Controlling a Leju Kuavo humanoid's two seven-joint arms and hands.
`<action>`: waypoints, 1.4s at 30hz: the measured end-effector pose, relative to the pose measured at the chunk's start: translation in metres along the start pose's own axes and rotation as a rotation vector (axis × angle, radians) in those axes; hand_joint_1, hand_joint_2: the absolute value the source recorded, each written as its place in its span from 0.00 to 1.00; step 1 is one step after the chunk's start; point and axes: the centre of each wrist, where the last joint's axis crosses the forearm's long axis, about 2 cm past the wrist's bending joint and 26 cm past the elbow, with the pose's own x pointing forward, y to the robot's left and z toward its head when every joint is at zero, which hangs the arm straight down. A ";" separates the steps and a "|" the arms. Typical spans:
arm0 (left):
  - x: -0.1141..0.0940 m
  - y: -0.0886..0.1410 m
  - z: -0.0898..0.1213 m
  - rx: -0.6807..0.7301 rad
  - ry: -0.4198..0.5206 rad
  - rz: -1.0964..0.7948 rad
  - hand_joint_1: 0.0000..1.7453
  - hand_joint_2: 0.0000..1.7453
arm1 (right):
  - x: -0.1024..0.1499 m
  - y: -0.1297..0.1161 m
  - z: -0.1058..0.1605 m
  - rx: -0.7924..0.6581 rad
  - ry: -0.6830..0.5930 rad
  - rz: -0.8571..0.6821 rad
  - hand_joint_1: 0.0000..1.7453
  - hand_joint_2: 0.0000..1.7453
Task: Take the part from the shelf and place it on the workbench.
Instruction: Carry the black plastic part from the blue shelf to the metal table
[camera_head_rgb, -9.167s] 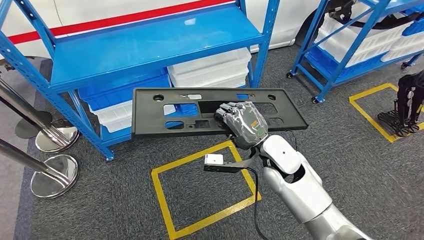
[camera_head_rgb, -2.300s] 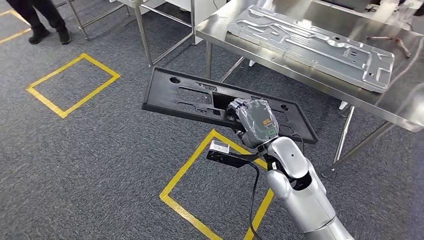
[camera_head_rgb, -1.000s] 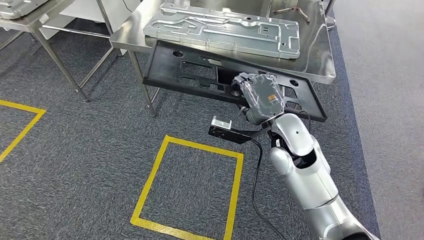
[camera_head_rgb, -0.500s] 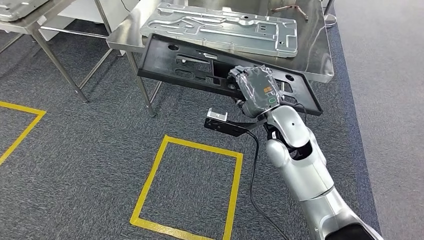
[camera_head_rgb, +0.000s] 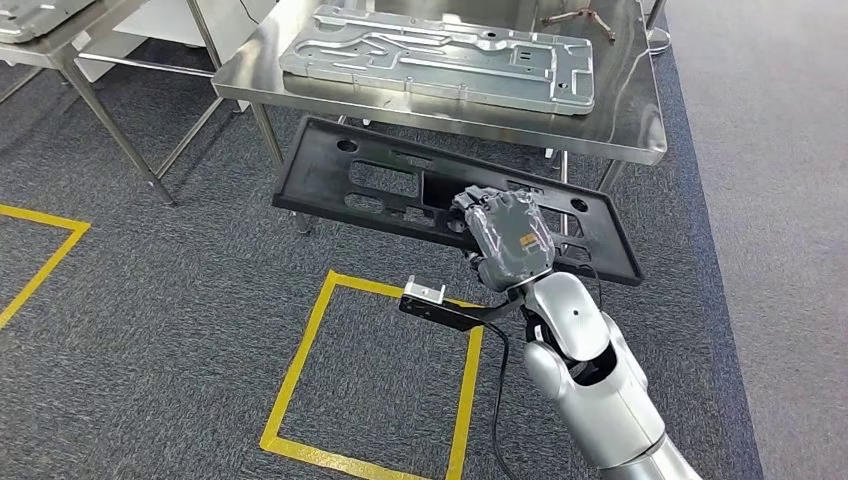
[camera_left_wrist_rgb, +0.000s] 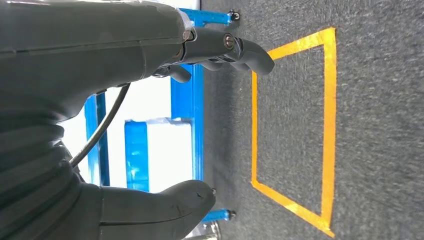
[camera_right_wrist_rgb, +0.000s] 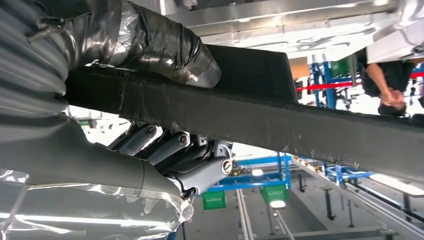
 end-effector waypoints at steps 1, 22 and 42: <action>-0.001 0.001 -0.001 -0.005 0.004 -0.004 0.00 1.00 | 0.001 0.000 0.000 0.001 -0.001 -0.002 0.96 1.00; 0.006 -0.004 -0.002 -0.039 -0.060 -0.037 0.00 1.00 | -0.016 -0.020 -0.032 -0.033 -0.022 0.006 0.96 1.00; 0.004 -0.004 0.001 -0.107 -0.045 0.004 0.00 1.00 | -0.004 -0.015 -0.038 -0.014 -0.025 -0.035 0.96 1.00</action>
